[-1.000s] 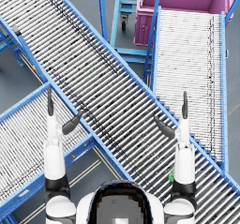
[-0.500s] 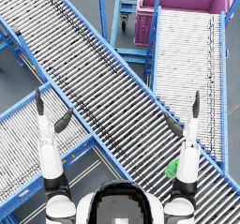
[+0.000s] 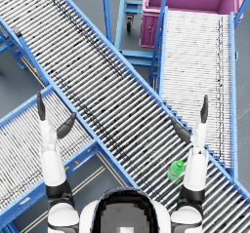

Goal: Pick up the oil and place it on the left assembly line, put the cola on the right, and keep Sprite still

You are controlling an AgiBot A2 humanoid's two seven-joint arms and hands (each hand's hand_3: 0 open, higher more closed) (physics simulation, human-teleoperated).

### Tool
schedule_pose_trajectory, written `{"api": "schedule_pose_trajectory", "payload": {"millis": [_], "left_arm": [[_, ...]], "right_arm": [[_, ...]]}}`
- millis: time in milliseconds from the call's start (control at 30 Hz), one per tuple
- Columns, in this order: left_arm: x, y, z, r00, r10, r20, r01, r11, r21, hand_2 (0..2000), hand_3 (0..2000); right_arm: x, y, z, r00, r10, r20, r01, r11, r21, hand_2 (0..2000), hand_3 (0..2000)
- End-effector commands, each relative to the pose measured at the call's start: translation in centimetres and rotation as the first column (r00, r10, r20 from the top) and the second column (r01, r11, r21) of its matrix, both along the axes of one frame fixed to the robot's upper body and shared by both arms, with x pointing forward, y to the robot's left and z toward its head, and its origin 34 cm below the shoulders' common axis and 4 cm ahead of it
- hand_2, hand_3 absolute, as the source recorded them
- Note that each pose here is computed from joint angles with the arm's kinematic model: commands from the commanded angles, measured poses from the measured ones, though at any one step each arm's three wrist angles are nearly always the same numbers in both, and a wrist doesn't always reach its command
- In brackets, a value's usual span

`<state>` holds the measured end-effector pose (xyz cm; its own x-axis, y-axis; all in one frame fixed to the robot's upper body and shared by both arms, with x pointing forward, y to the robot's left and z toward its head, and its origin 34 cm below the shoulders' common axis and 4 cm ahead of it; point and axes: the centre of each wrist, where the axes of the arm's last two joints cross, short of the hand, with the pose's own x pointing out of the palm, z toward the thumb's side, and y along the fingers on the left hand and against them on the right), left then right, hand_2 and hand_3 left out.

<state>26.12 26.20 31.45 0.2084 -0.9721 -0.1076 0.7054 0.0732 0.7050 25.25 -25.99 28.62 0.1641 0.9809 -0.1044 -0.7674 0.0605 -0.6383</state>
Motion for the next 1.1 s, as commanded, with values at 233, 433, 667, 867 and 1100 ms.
{"api": "schedule_pose_trajectory", "payload": {"millis": [233,433,667,867,1100], "left_arm": [[0.1,-0.3,-0.7,1.0,-0.009,-0.024,0.009,1.0,-0.004,0,0],[0.0,-0.4,0.0,1.0,-0.012,0.002,0.012,1.0,-0.001,0,0],[-0.3,-0.4,0.9,0.999,-0.011,0.039,0.011,1.0,0.003,0,0],[-0.2,-0.4,0.6,1.0,-0.011,0.028,0.011,1.0,-0.002,0,0],[-0.2,-0.7,0.2,1.0,-0.021,0.015,0.021,1.0,-0.003,0,0]], "right_arm": [[0.2,-0.1,-0.7,1.0,-0.002,-0.025,0.002,1.0,0.011,0,0],[0.0,0.3,-0.3,1.0,0.007,-0.009,-0.007,1.0,0.008,0,0],[-0.4,0.4,0.5,1.0,0.008,0.028,-0.008,1.0,0.006,0,0],[-0.3,1.2,0.0,0.999,0.038,0.008,-0.038,0.999,0.001,0,0],[-0.2,1.3,-0.5,0.999,0.041,-0.011,-0.041,0.999,0.009,0,0]]}}
